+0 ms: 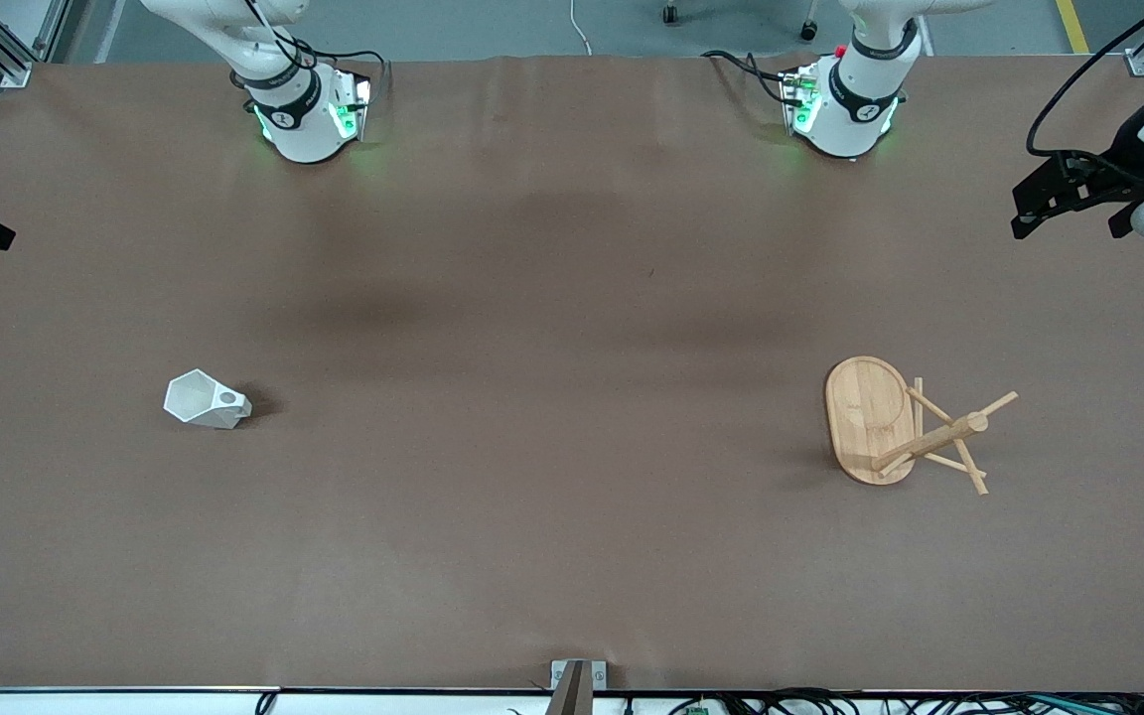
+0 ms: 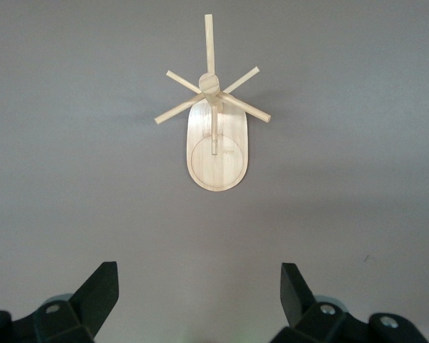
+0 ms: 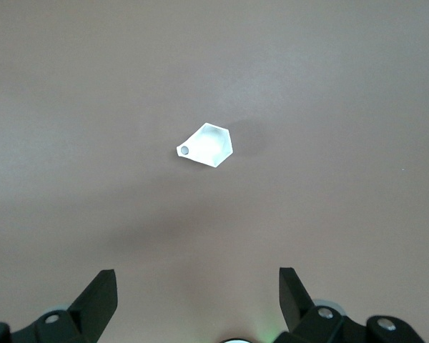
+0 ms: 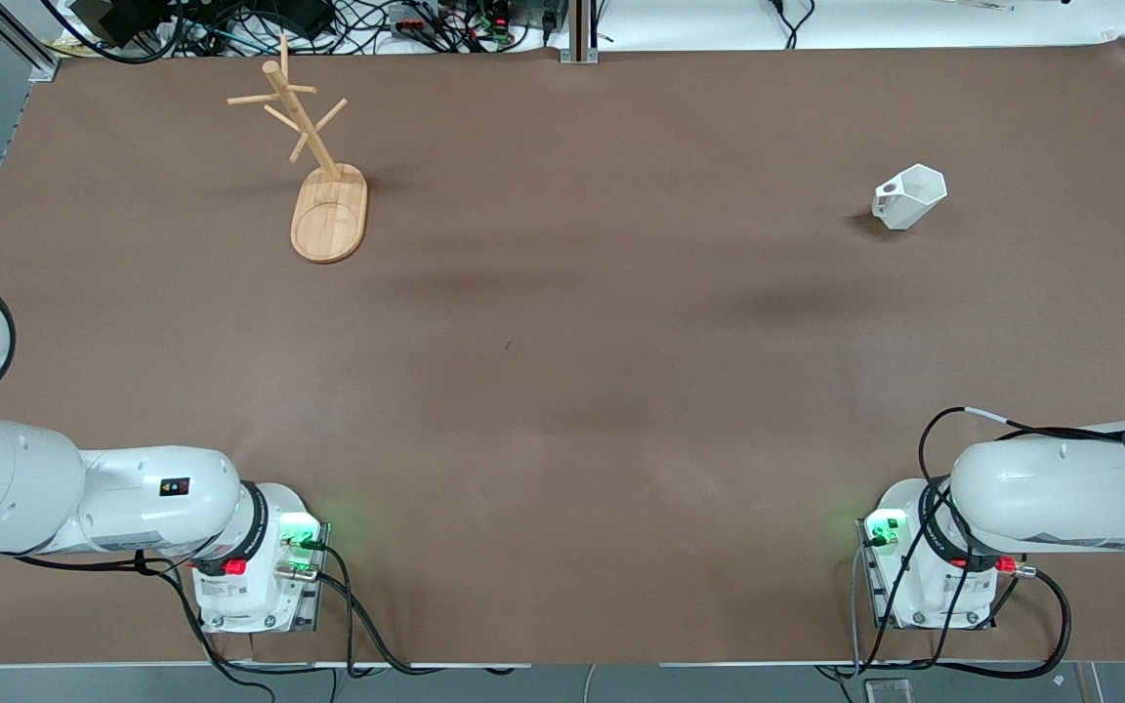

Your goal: Hang cup on rack

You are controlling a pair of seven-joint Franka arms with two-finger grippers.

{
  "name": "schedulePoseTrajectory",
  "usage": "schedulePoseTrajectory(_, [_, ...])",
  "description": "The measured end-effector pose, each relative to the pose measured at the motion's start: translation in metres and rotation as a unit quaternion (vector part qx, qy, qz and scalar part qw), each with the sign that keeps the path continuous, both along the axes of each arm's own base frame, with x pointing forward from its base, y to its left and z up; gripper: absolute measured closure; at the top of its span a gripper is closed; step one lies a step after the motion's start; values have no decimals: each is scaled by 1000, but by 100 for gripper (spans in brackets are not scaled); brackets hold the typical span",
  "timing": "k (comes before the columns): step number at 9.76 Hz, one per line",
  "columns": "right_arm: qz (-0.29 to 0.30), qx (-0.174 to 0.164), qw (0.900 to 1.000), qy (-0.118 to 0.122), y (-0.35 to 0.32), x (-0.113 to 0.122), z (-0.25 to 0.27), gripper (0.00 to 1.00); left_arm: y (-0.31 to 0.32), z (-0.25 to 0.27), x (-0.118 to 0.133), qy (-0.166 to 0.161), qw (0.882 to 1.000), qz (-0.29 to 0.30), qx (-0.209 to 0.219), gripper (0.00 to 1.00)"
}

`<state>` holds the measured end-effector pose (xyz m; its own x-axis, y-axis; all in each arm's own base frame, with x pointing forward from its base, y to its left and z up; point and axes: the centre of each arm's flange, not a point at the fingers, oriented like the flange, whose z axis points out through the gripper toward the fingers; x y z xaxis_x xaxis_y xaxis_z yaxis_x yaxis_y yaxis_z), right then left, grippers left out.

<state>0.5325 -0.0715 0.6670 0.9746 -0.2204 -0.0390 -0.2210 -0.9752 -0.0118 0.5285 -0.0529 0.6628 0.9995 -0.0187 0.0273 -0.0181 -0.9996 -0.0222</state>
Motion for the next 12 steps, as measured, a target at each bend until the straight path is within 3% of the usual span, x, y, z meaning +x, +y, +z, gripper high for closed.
schedulePoseTrajectory(3, [8,-3,1000,-20,-7,12,-12,0,0,0,0,0,1000,0,0,0])
schedulePoseTrajectory(5, [9,-5,1000,-28,-13,34,-69,0,1,-1,0,3,1000,0,0,0])
schedulePoseTrajectory(9, [32,2,999,28,-20,61,-224,0,1,-2,0,4,1000,0,0,0])
schedulePoseTrajectory(10, [41,2,999,33,-28,67,-256,0,0,-2,0,4,1000,0,0,0])
schedulePoseTrajectory(12, [56,-2,998,18,-39,67,-316,0,0,-2,0,5,1000,-1,0,0])
